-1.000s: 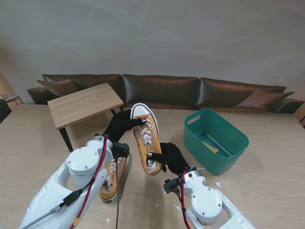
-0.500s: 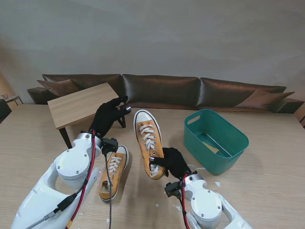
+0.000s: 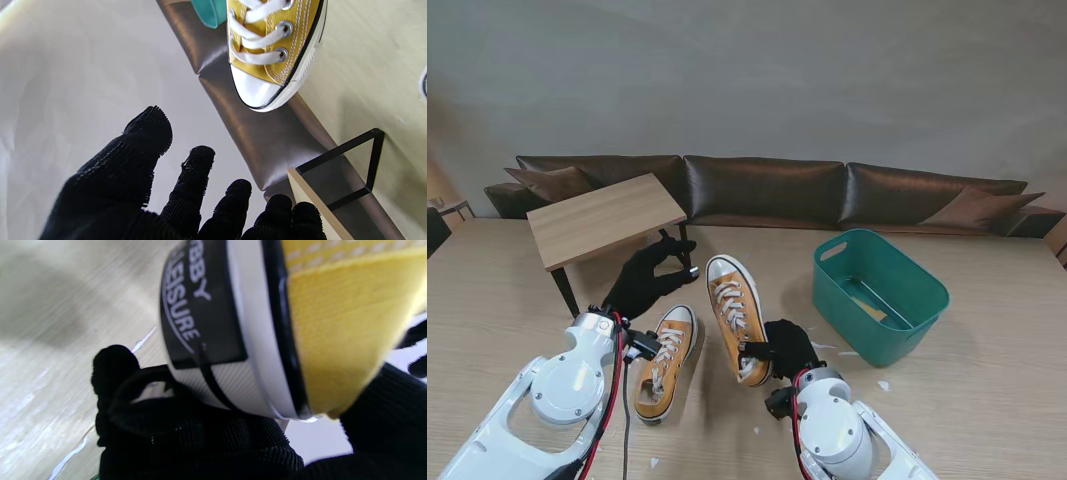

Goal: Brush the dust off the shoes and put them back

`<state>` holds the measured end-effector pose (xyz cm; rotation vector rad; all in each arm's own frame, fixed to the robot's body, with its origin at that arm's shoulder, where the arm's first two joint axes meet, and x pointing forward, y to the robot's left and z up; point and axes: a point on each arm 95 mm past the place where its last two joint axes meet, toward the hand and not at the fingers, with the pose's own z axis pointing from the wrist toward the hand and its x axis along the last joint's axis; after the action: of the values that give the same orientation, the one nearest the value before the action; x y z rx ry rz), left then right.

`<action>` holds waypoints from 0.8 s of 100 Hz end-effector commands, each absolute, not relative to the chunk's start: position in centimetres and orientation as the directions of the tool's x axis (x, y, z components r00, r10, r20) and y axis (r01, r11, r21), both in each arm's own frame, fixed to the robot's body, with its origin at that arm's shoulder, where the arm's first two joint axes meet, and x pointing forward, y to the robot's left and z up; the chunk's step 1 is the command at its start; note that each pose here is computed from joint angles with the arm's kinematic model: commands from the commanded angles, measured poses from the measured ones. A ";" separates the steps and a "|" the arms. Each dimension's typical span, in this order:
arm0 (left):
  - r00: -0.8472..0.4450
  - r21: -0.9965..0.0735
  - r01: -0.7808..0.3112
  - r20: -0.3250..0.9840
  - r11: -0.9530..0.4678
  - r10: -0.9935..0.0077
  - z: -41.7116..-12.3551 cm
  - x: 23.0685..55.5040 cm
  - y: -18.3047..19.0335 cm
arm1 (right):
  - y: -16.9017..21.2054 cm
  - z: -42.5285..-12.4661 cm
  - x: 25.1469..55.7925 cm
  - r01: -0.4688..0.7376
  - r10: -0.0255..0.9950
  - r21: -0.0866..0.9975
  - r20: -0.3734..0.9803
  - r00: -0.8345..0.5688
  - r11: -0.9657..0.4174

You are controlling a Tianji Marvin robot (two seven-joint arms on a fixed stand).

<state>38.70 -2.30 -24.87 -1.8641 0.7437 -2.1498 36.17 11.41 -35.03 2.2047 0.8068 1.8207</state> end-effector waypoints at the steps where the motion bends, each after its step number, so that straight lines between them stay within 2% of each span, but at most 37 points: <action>1: -0.175 -0.503 -0.216 0.863 -0.837 -0.474 -25.9 38.0 -2.5 | 12.8 -35.1 35.8 0.307 0.512 0.458 0.851 0.120 -0.834; 80: -0.135 -0.523 -0.191 0.852 -0.830 -0.506 -27.4 36.3 -0.5 | 17.5 -36.2 35.1 0.233 0.706 0.667 0.647 0.289 -0.707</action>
<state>36.59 -0.51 -27.16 -1.8871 0.7666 -2.0704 35.13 16.45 -36.66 2.1113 0.8171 1.3972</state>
